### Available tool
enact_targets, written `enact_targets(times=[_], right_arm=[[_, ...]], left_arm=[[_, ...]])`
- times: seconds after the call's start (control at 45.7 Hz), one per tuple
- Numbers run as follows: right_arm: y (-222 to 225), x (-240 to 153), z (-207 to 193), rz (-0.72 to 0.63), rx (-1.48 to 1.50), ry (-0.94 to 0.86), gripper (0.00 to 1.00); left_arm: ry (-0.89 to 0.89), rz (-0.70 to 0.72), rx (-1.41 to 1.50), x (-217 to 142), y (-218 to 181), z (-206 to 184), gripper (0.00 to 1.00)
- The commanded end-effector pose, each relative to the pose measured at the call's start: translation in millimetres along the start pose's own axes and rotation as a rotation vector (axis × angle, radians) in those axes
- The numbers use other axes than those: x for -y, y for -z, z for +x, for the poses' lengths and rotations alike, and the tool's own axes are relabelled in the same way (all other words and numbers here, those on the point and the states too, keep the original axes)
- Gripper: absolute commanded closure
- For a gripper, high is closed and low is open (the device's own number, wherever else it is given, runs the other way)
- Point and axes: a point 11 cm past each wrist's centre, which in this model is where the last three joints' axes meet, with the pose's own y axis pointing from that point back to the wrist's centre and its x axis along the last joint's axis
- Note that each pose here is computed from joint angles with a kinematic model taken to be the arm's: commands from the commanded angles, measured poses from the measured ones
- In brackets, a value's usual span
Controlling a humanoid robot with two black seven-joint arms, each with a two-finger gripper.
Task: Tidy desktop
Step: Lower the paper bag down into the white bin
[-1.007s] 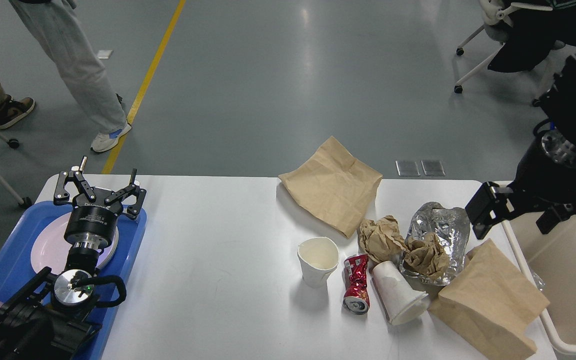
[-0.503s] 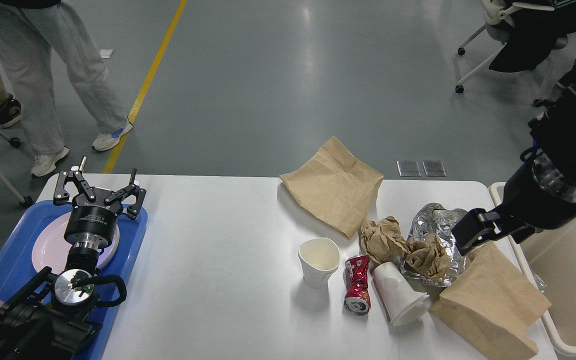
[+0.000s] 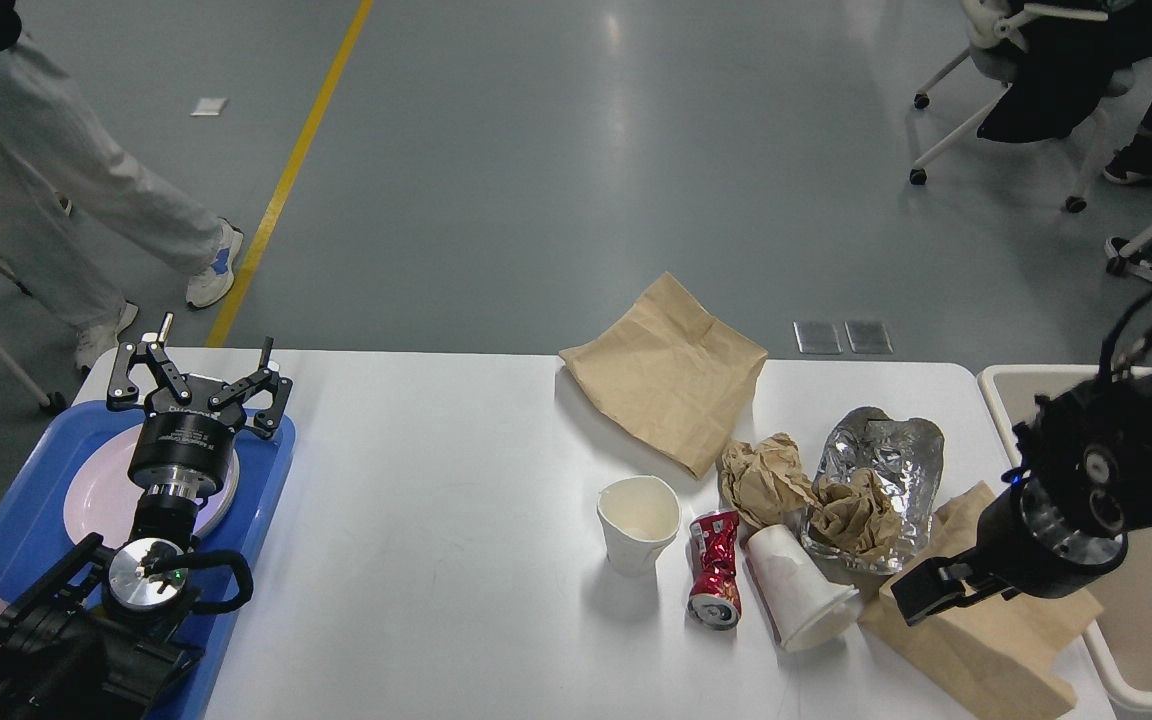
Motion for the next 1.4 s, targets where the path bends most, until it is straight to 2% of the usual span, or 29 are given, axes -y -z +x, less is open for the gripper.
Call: enact_targets(times=[0.0, 0.219, 0.525, 0.635, 0.744, 0.832, 0.854, 0.941, 1.379], right_arm=[[-3, 46, -13, -0.006, -0.053, -0.002, 0.0], [-11, 100, -3, -0.045, -0.088, -0.036, 0.0], [-33, 125, -10, -0.101, -0.062, -0.04, 0.0], [-36, 128, -9, -0.115, -0.062, -0.047, 0.04], [-38, 128, -10, -0.12, -0.057, -0.049, 0.24], [-40, 128, -11, -0.136, -0.059, -0.043, 0.45], [-40, 128, -12, -0.145, -0.059, -0.04, 0.53], [-44, 131, -20, -0.189, -0.053, -0.008, 1.0], [-38, 132, -32, -0.183, 0.004, 0.025, 1.0]], left_arm=[[0.0, 0.0, 0.001, 0, -1, 0, 0.04], [0.0, 0.0, 0.0, 0, 0, 0, 0.04], [0.0, 0.0, 0.0, 0, 0, 0, 0.04], [0.0, 0.0, 0.0, 0, 0, 0, 0.04], [0.0, 0.0, 0.0, 0, 0, 0, 0.04], [0.0, 0.0, 0.0, 0, 0, 0, 0.04], [0.0, 0.0, 0.0, 0, 0, 0, 0.04], [0.0, 0.0, 0.0, 0, 0, 0, 0.04], [0.0, 0.0, 0.0, 0, 0, 0, 0.04]])
